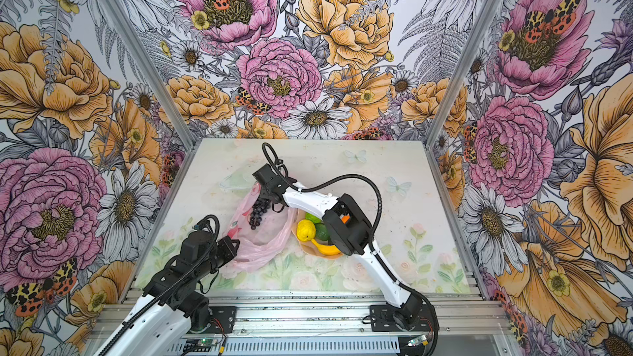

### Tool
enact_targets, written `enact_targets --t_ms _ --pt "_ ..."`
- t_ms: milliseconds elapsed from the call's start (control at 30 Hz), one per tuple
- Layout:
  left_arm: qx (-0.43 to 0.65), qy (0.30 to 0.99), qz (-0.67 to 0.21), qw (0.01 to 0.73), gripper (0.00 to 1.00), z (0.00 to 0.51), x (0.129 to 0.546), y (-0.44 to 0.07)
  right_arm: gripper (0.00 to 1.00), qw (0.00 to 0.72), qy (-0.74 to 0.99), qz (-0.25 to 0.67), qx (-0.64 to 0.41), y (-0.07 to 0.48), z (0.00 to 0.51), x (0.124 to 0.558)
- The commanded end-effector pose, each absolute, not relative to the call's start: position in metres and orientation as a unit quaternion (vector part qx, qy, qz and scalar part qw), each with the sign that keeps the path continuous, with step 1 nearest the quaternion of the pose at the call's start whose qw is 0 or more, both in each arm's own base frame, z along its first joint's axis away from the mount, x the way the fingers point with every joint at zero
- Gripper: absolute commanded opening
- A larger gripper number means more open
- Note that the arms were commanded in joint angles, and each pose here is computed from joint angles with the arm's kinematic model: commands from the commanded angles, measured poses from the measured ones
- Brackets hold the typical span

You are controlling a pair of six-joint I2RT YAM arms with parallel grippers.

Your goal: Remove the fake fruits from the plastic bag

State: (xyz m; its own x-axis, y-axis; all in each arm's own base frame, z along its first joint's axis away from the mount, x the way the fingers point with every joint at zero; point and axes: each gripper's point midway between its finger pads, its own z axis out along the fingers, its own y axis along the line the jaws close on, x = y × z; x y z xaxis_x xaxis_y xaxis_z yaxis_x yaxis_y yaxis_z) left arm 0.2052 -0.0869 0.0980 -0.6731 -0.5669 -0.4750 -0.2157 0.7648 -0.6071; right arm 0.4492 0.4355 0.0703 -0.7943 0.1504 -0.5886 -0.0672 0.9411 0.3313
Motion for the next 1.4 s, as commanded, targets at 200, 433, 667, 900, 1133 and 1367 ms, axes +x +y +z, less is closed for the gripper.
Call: enact_targets --t_ms 200,433,667,900,1133,1367 --pt "-0.213 0.88 -0.25 0.343 0.0 0.094 0.206 -0.086 0.08 0.359 0.919 0.161 0.018 0.43 0.105 0.455" --pt "-0.211 0.882 -0.244 0.342 0.0 0.092 0.208 -0.085 0.01 0.377 0.913 0.157 0.0 0.43 0.125 0.452" --pt "-0.214 0.882 -0.233 0.348 0.0 0.094 0.212 -0.082 0.0 0.399 0.902 0.16 -0.036 0.437 0.156 0.443" --pt "-0.239 0.862 -0.231 0.383 0.01 0.118 0.238 -0.077 0.0 0.384 0.9 0.191 -0.077 0.454 0.169 0.418" --pt "-0.256 0.845 -0.227 0.41 0.01 0.147 0.279 -0.071 0.0 0.37 0.899 0.206 -0.113 0.464 0.174 0.39" --pt "-0.284 0.843 -0.177 0.421 0.0 0.154 0.317 -0.04 0.0 0.391 0.872 0.241 -0.17 0.474 0.228 0.357"
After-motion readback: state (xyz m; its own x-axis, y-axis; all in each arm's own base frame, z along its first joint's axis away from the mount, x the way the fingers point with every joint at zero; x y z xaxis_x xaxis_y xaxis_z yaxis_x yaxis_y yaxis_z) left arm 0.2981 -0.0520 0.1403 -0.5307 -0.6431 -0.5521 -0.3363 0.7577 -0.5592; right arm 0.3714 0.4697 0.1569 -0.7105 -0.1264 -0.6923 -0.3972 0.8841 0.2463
